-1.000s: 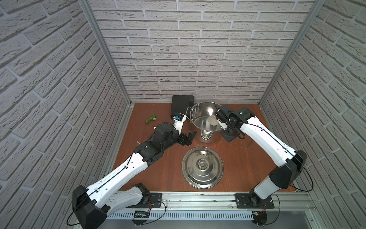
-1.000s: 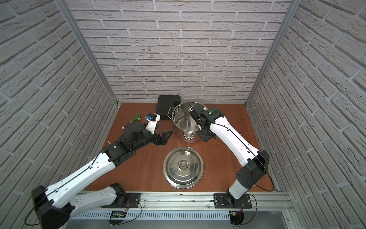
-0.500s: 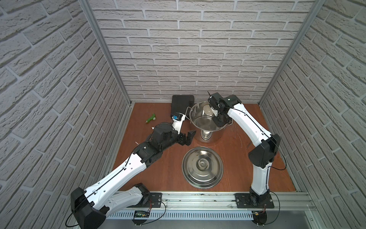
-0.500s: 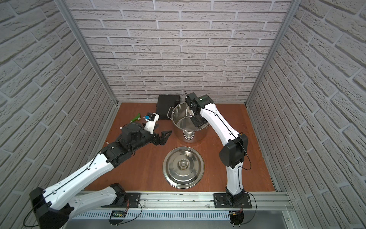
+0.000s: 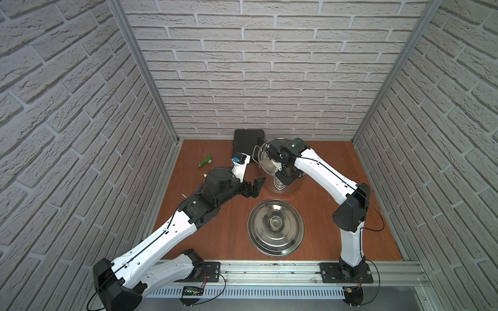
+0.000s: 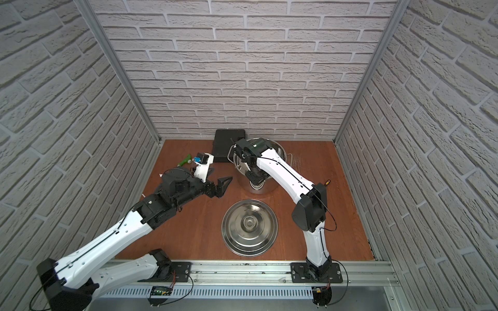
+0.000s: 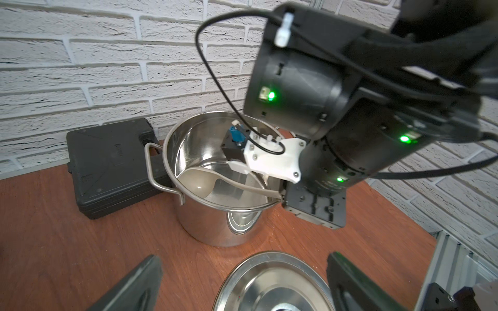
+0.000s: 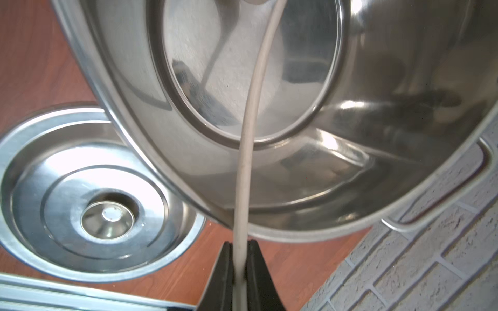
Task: Stir the soup with a spoon
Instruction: Stir the soup in the pan with a stick.
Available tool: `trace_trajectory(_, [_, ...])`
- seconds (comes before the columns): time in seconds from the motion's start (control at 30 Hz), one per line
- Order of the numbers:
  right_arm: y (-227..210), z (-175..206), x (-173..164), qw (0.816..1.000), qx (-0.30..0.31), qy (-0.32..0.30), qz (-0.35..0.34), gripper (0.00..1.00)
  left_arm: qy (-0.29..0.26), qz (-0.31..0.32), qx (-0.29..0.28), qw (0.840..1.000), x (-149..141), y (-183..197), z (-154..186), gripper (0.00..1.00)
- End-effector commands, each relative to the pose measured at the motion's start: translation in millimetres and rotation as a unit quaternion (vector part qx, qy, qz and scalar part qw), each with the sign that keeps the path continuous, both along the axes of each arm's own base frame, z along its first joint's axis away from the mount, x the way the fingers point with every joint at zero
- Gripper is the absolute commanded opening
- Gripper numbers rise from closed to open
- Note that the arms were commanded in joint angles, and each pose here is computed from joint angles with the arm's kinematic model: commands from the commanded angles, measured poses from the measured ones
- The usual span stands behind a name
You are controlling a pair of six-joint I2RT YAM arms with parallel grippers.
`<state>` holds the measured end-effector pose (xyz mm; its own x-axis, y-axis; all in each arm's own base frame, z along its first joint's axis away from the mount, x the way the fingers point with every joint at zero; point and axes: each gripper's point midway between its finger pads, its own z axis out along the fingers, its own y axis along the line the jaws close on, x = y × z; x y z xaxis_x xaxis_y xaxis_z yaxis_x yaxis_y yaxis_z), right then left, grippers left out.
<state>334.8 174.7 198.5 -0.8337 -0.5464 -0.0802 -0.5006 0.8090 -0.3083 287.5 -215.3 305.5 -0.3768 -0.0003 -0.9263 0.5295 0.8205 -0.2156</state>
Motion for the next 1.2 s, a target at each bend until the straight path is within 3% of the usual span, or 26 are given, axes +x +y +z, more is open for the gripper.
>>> trace_trajectory(0.0, [-24,25,-25,1.000,0.008,-0.017,-0.015,0.02,-0.022,-0.005,-0.012,1.000,3,-5,13,0.98])
trace_trajectory(0.23, [-66,20,-40,0.999,-0.010,0.000,-0.042,0.02,-0.019,-0.012,-0.017,1.000,8,-12,12,0.98])
trace_trajectory(0.43, [-88,20,-12,0.997,-0.026,-0.010,-0.067,0.02,-0.018,-0.010,-0.020,1.000,7,-12,14,0.98])
trace_trajectory(0.77, [-36,22,42,0.999,0.011,-0.018,-0.047,0.02,-0.020,-0.001,-0.018,1.000,0,-5,17,0.98])
trace_trajectory(0.97, [-9,18,25,1.000,0.007,-0.006,-0.013,0.02,-0.021,0.003,-0.016,1.000,-2,-3,18,0.98])
trace_trajectory(1.17, [-14,28,-3,0.999,0.023,-0.022,-0.019,0.02,-0.019,0.000,-0.015,1.000,0,-6,14,0.98])
